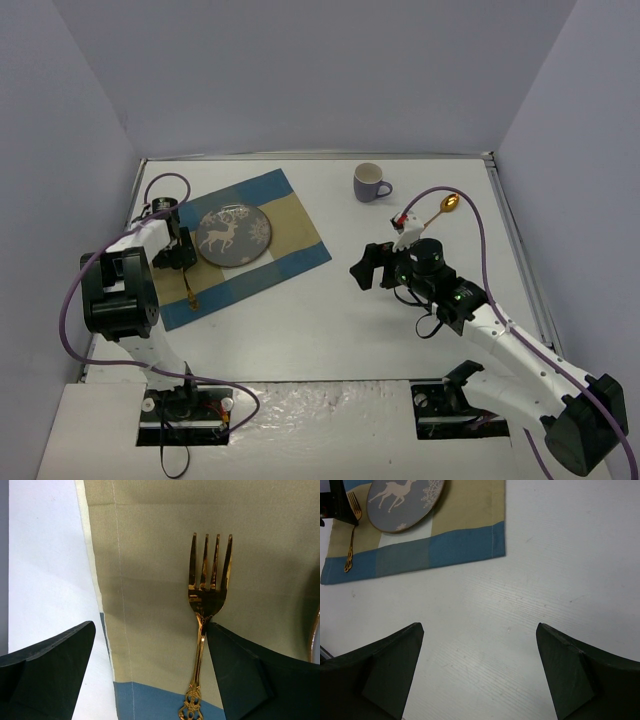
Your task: Set the dinner table for one person
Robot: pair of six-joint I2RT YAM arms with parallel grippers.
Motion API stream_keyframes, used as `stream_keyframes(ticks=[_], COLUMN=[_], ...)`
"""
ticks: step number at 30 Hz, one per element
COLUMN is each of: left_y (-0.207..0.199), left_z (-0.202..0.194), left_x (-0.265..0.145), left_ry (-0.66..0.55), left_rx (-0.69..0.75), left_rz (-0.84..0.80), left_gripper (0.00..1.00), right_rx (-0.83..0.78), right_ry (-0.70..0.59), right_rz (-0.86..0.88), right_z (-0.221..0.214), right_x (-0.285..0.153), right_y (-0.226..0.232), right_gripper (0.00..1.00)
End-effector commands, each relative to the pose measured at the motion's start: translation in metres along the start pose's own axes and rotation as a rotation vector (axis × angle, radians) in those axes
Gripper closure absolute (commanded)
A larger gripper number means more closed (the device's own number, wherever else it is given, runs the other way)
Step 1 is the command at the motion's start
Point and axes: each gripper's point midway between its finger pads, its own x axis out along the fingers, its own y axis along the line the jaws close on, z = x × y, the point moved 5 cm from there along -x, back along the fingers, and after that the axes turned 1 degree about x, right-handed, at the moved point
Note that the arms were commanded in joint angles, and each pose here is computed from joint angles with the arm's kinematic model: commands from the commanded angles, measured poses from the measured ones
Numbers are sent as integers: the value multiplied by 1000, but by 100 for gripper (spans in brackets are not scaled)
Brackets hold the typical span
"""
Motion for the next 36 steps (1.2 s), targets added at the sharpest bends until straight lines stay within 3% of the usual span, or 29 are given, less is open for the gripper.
stream_keyframes(ticks=[1, 10, 17, 22, 31, 36], left_y=[7, 15, 4, 4, 8, 2], left_z=[25, 42, 48, 43, 16, 3], left_x=[-22, -70, -106, -128, -129, -152], left_ry=[-79, -193, -302, -373, -382, -464], left_rx=[-31, -79, -103, -96, -68, -33], left_rz=[-5, -68, -249, -318, -325, -399], left_gripper=[9, 7, 3, 3, 3, 3], right_rx=[4, 46, 77, 130, 326, 404], right_ry=[-83, -114, -148, -164, -164, -152], right_rz=[8, -80, -216, -373, -659, -797], right_z=[18, 29, 41, 54, 61, 65], right_x=[-3, -5, -6, -8, -9, 6], right_y=[3, -5, -22, -48, -128, -169], right_gripper=[8, 8, 7, 7, 10, 13])
